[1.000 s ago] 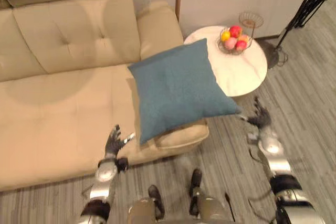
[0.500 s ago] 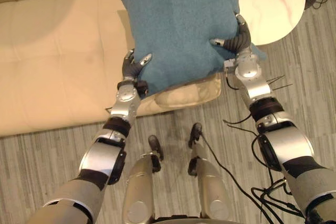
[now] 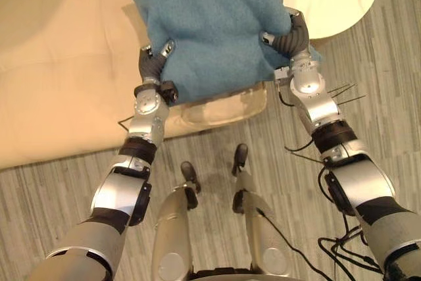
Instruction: Pick up cushions and gather them together orderly.
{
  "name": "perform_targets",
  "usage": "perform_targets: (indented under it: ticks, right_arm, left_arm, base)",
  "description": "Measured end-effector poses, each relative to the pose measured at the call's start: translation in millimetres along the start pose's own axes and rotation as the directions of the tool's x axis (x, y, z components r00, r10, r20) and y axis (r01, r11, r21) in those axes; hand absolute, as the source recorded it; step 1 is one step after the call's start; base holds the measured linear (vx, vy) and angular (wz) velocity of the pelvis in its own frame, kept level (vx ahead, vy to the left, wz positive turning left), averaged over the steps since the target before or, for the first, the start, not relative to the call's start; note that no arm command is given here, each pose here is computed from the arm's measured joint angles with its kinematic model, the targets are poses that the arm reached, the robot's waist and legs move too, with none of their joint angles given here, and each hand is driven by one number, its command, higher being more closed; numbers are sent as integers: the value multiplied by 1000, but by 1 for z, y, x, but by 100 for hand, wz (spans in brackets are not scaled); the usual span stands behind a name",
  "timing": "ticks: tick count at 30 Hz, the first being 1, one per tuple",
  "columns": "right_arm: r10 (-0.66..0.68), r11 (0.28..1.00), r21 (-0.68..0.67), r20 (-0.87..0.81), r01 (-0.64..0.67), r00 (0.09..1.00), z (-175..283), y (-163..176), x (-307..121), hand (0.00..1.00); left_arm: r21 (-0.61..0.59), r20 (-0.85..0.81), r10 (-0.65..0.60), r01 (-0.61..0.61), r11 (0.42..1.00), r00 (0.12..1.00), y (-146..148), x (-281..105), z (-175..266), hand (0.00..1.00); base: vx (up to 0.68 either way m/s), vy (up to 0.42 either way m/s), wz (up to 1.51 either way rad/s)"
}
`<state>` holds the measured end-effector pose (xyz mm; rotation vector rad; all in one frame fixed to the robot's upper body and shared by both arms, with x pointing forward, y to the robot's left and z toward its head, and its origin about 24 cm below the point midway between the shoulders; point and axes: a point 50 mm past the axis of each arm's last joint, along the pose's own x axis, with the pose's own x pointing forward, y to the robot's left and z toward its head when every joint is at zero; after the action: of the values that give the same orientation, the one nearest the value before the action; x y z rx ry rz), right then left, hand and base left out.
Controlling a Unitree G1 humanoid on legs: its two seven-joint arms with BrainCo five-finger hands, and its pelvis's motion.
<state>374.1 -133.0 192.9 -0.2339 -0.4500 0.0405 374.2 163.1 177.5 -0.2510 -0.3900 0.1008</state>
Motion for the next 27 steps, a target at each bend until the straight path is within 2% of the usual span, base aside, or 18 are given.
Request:
perform_targets:
  ticks: [4,6,12,15,19,24,27]
  right_arm:
    - [26,995,98,-52,-21,998,-24,12,-51,100]
    - [38,986,164,-96,-22,995,-34,21,-80,100]
    - [69,953,300,-113,-32,991,-35,33,-134,100]
    - [75,940,340,-104,-35,992,-34,35,-147,100]
    - [59,932,361,-135,-6,989,-40,33,-154,100]
    - [65,935,354,-96,-27,993,-37,35,-139,100]
    - [77,945,327,-168,-18,983,-54,36,-139,100]
  left_arm:
    - [7,0,-17,17,1000,1000,10,-45,-14,100]
    - [-7,-46,3,-4,1000,999,17,-82,-29,100]
    - [3,-134,81,-82,997,988,32,-161,-42,100]
    - [-4,-160,69,-70,998,985,31,-177,-46,100]
    - [-5,-183,24,-25,1000,983,27,-179,-51,100]
    - [-11,-175,28,-31,999,984,27,-178,-52,100]
    - [-28,-208,26,-33,999,978,26,-181,-56,100]
  base:
    - [78,25,3]
    - [59,22,4]
    - [95,28,-3]
    - [21,62,18]
    - [-66,15,89]
    - [-82,-156,106]
    - [-182,-128,86]
